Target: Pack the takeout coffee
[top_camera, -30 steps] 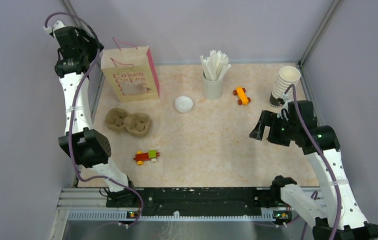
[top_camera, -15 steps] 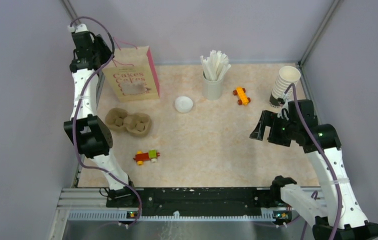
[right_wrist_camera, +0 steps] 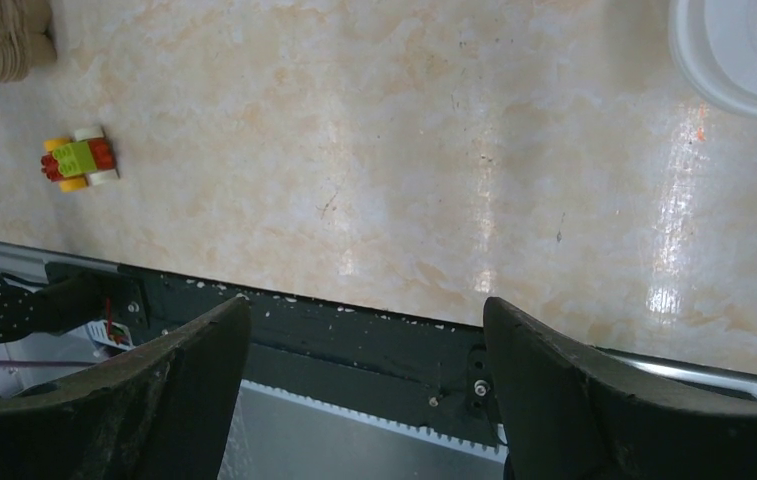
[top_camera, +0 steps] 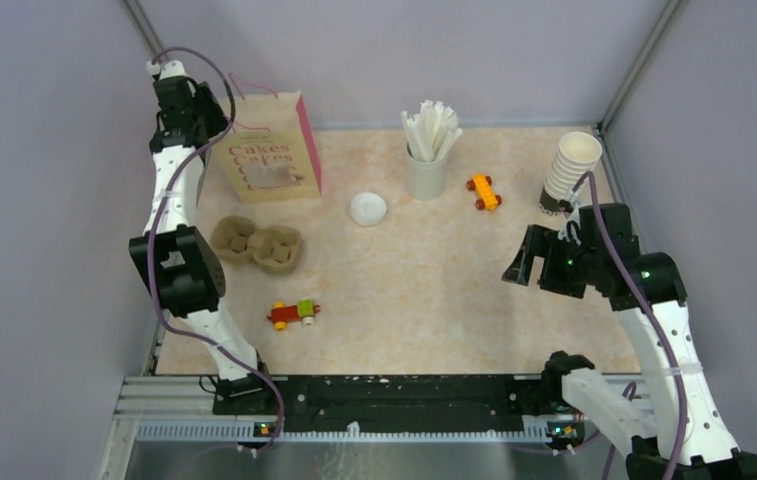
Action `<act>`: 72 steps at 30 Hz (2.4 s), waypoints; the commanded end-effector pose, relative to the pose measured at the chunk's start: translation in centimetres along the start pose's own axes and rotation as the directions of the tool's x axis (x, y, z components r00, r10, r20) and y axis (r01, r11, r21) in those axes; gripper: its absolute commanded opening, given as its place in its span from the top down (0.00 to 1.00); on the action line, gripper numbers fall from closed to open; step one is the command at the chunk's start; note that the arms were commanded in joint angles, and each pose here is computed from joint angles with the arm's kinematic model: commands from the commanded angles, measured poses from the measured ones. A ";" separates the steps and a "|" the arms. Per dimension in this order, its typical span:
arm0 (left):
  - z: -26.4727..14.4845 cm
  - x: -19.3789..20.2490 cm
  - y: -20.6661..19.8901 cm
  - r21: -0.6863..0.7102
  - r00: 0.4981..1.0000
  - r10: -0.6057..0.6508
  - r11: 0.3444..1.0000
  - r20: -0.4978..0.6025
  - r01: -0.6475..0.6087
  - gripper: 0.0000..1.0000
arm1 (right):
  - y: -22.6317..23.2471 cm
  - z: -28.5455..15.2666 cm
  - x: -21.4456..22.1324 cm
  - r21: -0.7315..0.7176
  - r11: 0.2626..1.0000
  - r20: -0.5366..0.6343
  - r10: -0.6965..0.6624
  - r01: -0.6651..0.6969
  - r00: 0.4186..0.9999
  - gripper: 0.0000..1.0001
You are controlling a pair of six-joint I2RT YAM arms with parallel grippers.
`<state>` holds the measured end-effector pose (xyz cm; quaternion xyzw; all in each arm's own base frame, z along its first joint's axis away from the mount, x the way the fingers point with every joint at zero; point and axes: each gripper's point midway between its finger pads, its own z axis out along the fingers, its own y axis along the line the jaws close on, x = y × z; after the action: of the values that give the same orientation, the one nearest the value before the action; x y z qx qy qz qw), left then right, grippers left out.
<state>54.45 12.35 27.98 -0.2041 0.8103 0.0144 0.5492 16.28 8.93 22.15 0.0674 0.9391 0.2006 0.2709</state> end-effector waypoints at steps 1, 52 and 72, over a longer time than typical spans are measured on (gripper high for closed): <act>-1.8 -3.4 -1.0 0.060 0.992 0.028 0.998 0.126 -0.036 0.42 | 0.3 -0.9 -0.5 -0.001 1.000 0.037 -0.023 0.023 0.999 0.16; -38.2 4.0 -22.7 0.836 0.960 0.112 0.523 -0.258 0.164 1.00 | 5.8 -7.4 -8.2 -0.145 0.985 0.339 -0.042 0.096 0.940 0.18; -37.8 19.4 -34.3 0.993 0.858 0.513 0.116 -0.038 -0.026 0.98 | 3.8 -8.0 -6.9 -0.074 0.995 0.366 -0.029 0.060 0.930 0.18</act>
<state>24.86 -32.72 30.82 0.2769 0.7961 -0.4415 0.3077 18.16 8.74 32.80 0.0690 0.8664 0.2347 0.4353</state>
